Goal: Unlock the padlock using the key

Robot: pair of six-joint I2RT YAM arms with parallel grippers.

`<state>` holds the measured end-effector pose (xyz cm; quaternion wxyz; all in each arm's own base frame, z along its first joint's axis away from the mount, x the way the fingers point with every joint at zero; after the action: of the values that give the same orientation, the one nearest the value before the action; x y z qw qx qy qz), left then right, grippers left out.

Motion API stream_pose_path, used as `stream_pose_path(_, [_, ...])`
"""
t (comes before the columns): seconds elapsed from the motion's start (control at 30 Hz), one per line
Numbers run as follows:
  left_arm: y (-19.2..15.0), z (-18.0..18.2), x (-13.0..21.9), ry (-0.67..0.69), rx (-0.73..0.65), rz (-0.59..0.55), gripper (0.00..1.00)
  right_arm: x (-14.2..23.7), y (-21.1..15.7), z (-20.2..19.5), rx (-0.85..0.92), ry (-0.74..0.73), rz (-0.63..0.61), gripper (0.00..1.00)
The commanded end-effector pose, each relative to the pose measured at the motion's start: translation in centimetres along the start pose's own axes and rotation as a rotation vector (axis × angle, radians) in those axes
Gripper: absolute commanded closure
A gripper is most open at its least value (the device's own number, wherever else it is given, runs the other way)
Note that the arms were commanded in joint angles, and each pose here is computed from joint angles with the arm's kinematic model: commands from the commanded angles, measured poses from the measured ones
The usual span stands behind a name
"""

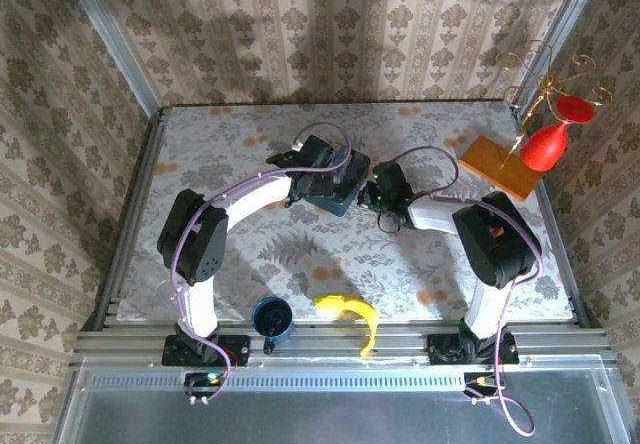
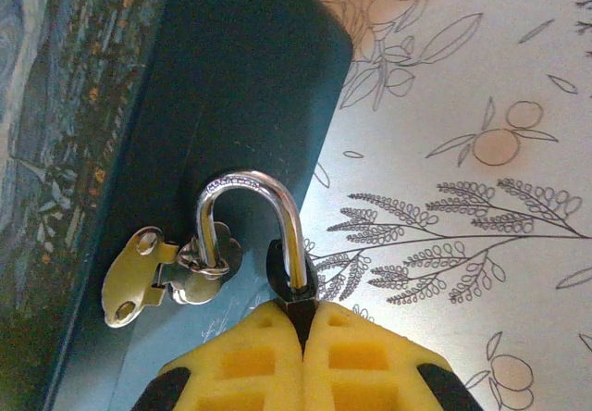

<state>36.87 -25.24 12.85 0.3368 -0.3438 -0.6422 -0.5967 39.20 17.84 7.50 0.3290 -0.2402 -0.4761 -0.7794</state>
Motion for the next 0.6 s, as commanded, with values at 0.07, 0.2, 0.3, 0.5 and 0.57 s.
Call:
stream_pose_path(0.07, [-5.0, 5.4, -2.0, 0.234, -0.125, 0.213, 0.00, 0.7, 3.2, -2.7, -0.206, -0.097, -0.247, 1.00])
stream_pose_path(0.2, [-5.1, 5.4, -2.1, 0.233, -0.126, 0.216, 0.00, 0.0, 3.8, -2.3, -0.277, -0.051, -0.293, 1.00])
stream_pose_path(0.3, [-5.2, 5.4, -2.2, 0.231, -0.128, 0.221, 0.00, -0.5, 4.3, -2.0, -0.308, -0.026, -0.320, 1.00])
stream_pose_path(0.5, [-5.0, 6.1, -1.9, 0.242, -0.123, 0.215, 0.00, -0.2, 5.0, -1.2, -0.279, -0.016, -0.302, 1.00])
stream_pose_path(0.57, [-4.9, 6.4, -1.8, 0.238, -0.111, 0.208, 0.00, 0.5, 4.9, -1.2, -0.254, -0.021, -0.283, 1.00])
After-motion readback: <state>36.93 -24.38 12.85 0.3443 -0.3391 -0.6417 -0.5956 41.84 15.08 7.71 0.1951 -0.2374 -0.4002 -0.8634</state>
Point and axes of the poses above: each hand's point on the last joint's axis, 136 mm out from that joint toward the fingers, its own x axis back along the fingers, its own z axis along the line the jaws close on, y = z × x, the point moved 4 cm from there along x, back along the fingers, and after that the axes turned 8 degrees about x, right-handed, at the moved point
